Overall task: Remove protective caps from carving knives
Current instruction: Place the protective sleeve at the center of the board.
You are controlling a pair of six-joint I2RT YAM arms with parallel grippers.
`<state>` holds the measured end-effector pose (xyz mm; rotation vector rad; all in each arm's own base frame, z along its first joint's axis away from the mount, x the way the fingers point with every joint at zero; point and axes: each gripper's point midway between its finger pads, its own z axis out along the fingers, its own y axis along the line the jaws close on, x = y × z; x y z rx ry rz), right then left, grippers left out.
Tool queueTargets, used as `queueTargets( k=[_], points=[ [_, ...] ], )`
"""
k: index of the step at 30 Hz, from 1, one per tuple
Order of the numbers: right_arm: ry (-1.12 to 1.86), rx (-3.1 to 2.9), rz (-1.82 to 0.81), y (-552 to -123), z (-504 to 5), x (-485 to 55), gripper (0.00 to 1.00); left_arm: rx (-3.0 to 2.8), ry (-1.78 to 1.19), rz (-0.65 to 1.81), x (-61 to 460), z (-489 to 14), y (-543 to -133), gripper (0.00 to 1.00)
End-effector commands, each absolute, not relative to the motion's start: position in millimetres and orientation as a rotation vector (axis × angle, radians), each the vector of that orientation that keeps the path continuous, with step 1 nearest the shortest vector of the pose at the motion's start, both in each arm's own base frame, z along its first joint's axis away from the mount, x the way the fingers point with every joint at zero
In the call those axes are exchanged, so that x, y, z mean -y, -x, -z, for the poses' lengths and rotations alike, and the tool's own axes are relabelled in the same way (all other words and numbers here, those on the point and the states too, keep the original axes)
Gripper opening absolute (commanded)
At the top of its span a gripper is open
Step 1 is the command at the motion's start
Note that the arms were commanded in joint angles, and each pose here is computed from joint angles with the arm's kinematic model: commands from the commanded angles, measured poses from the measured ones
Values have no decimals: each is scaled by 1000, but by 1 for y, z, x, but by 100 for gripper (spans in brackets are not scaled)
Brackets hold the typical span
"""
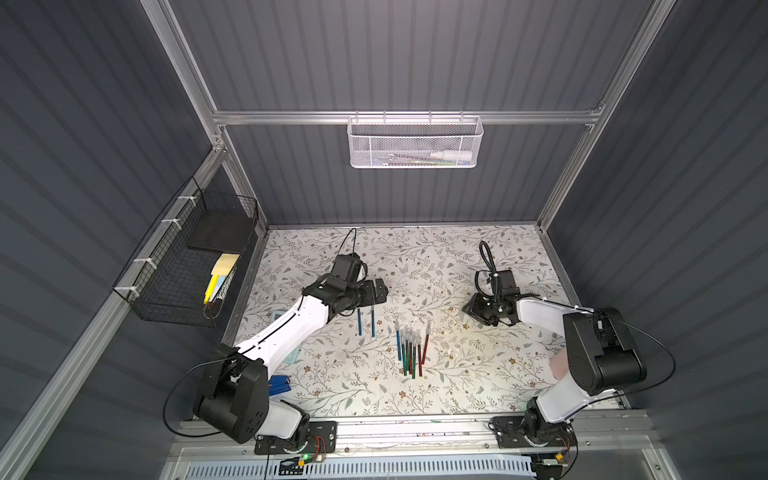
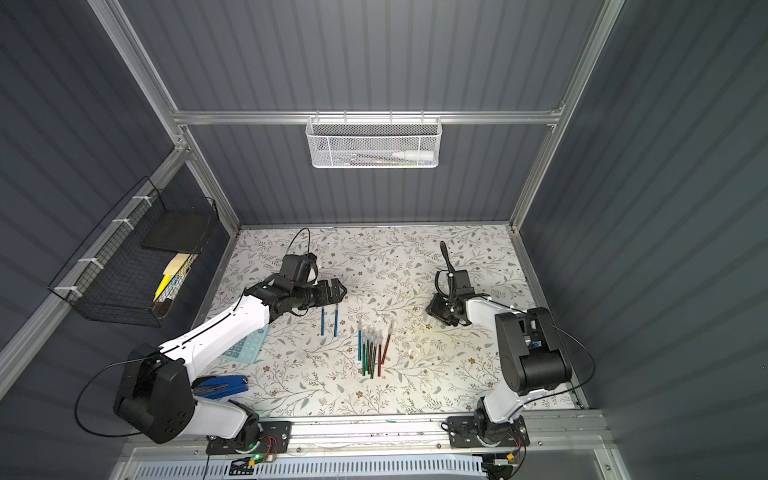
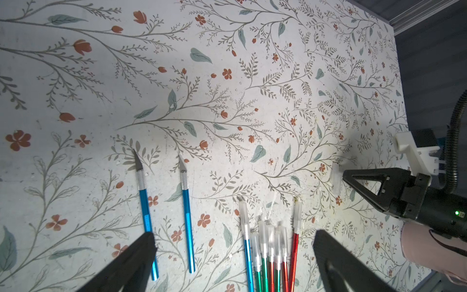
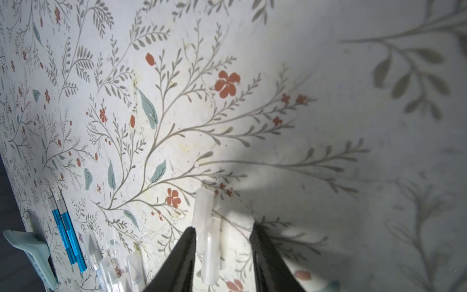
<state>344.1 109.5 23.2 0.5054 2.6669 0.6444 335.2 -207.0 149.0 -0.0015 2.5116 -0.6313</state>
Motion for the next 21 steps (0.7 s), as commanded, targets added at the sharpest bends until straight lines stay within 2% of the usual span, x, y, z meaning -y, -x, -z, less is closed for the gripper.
queueTargets(
  k=[1,21],
  points=[
    [-535,-2693,-597,-338,-20,-101,40,-2507,23,625,202,-147,-333,99],
    [-499,-2617,-536,-332,-63,-89,41,-2535,7,608,200,-145,-328,99]
  ],
)
